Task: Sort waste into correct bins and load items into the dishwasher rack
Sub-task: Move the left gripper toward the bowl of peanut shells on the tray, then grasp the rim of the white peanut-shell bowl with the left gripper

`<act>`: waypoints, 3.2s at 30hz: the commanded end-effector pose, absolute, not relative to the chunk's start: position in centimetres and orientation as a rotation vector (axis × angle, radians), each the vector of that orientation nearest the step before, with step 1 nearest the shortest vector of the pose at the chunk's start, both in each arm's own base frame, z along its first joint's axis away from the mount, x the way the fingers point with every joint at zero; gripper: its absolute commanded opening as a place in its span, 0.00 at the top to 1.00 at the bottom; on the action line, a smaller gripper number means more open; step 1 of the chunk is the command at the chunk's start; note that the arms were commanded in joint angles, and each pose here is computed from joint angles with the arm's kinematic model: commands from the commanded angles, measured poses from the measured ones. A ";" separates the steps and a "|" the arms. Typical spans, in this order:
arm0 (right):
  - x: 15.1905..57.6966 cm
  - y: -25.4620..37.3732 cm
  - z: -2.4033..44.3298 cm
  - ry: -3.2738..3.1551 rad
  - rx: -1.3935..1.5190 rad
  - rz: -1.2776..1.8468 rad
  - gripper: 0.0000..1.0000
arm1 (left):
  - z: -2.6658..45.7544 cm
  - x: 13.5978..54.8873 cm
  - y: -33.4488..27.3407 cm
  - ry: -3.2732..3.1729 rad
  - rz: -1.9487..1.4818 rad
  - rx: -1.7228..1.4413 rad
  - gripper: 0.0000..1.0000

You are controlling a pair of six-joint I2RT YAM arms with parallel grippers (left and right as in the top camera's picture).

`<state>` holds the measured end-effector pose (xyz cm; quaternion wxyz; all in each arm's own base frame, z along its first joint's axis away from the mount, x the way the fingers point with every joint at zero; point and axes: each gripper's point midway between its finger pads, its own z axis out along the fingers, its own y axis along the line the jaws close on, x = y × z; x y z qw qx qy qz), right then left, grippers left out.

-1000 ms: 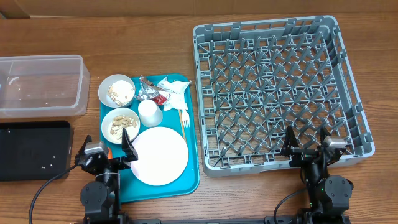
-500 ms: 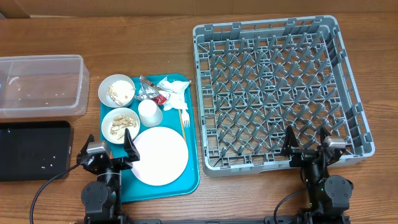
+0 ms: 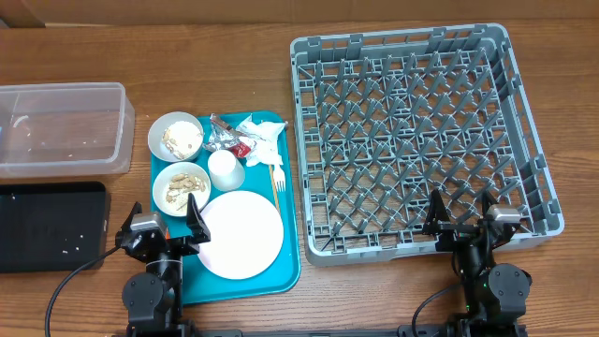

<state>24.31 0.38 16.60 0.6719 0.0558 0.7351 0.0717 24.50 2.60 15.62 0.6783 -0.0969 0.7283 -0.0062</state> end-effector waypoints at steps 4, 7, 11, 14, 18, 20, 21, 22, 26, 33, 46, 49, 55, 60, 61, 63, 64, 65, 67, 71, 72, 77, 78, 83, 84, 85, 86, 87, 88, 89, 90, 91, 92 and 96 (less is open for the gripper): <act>24.3 0.3 16.7 1.645 0.124 0.156 0.00 | 15.7 24.5 2.5 1.632 -0.005 -0.195 0.00; 24.3 0.3 16.7 1.645 0.124 0.156 0.00 | 15.7 24.5 2.5 1.632 -0.006 -0.196 0.00; 24.3 0.3 16.7 1.645 0.124 0.156 0.00 | 15.7 24.5 2.5 1.632 -0.005 -0.195 0.00; 24.3 0.3 16.7 1.645 0.124 0.156 0.00 | 15.7 24.5 2.5 1.632 -0.006 -0.196 0.00; 24.3 0.3 16.7 1.645 0.124 0.156 0.00 | 15.9 24.5 2.4 1.625 -0.010 -0.197 0.00; 24.3 0.3 16.7 1.645 0.124 0.156 0.00 | 15.5 24.6 0.9 1.639 -0.158 -0.210 0.00; 24.3 0.3 16.7 1.645 0.124 0.156 0.00 | 15.7 24.6 -0.2 1.634 -0.262 -0.222 0.00; 24.3 0.3 16.7 1.645 0.124 0.156 0.00 | 15.9 24.5 -1.2 1.630 -0.370 -0.236 0.00; 24.3 0.3 16.7 1.645 0.124 0.156 0.00 | 16.2 24.3 -3.0 1.630 -0.575 -0.284 0.00; 24.3 0.3 16.7 1.645 0.124 0.156 0.00 | 16.4 23.8 -5.0 1.645 -0.700 -0.222 0.00; 24.3 0.3 16.7 1.645 0.124 0.156 0.00 | 27.5 19.7 -8.2 1.449 -0.634 0.194 0.00; 24.3 0.3 16.7 1.645 0.124 0.156 0.00 | 30.0 18.3 -7.4 1.483 -0.539 0.192 0.00; 24.3 0.3 16.7 1.645 0.124 0.156 0.00 | 33.2 15.9 -5.9 1.638 -0.446 0.098 0.00; 24.3 0.3 16.7 1.645 0.124 0.156 0.00 | 33.6 16.0 -5.6 1.818 -0.457 0.035 0.00; 24.3 0.3 16.7 1.645 0.124 0.156 0.00 | 33.6 16.1 -5.8 1.852 -0.475 0.035 0.00; 24.3 0.3 16.7 1.645 0.124 0.156 0.00 | 33.5 16.5 -6.5 1.894 -0.528 0.051 0.00; 24.3 0.3 16.7 1.645 0.124 0.156 0.00 | 33.2 16.5 -7.0 1.913 -0.564 0.069 0.00; 24.3 0.3 16.7 1.645 0.124 0.156 0.00 | 32.8 16.7 -7.2 1.934 -0.575 0.075 0.00; 24.3 0.3 16.7 1.645 0.124 0.156 0.00 | 32.2 17.7 -6.9 1.969 -0.553 0.083 0.00; 24.3 0.3 16.7 1.645 0.124 0.156 0.00 | 29.6 19.9 -3.3 2.105 -0.358 -0.107 0.00; 24.3 0.3 16.7 1.645 0.124 0.156 0.00 | 28.6 20.4 -2.7 2.160 -0.327 -0.141 0.00; 24.3 0.3 16.7 1.645 0.124 0.156 0.00 | 23.5 22.0 -1.6 2.498 -0.258 -0.229 0.00; 24.3 0.3 16.7 1.645 0.124 0.156 0.00 | 22.4 22.4 -1.2 2.569 -0.236 -0.258 0.00; 24.3 0.3 16.7 1.645 0.124 0.156 0.00 | 18.8 25.2 -0.4 2.800 -0.192 -0.362 0.00; 24.3 0.3 16.7 1.645 0.124 0.156 0.00 | 17.6 25.6 -0.4 2.846 -0.186 -0.373 0.00; 24.3 0.3 16.7 1.645 0.124 0.156 0.00 | 16.7 25.4 -0.4 2.898 -0.185 -0.384 0.00; 24.3 0.3 16.7 1.645 0.124 0.156 0.00 | 15.7 25.4 -0.4 2.945 -0.182 -0.381 0.00; 24.3 0.3 16.7 1.645 0.124 0.156 0.00 | 14.9 25.5 -0.5 2.985 -0.188 -0.360 0.00; 24.3 0.3 16.7 1.645 0.124 0.156 0.00 | 14.3 25.6 -0.7 3.008 -0.200 -0.352 0.00; 24.3 0.3 16.7 1.645 0.124 0.156 0.00 | 13.9 25.7 -0.7 3.023 -0.202 -0.351 0.00; 24.3 0.3 16.7 1.645 0.124 0.156 0.00 | 13.2 26.0 -0.6 3.045 -0.194 -0.355 0.00; 24.3 0.3 16.7 1.645 0.124 0.156 0.00 | 12.9 26.3 -0.7 3.049 -0.193 -0.349 0.00; 24.3 0.3 16.7 1.645 0.124 0.156 0.00 | 12.6 26.6 -0.7 3.049 -0.188 -0.344 0.00; 24.3 0.3 16.7 1.645 0.124 0.156 0.00 | 11.7 27.8 -0.3 3.045 -0.110 -0.275 0.00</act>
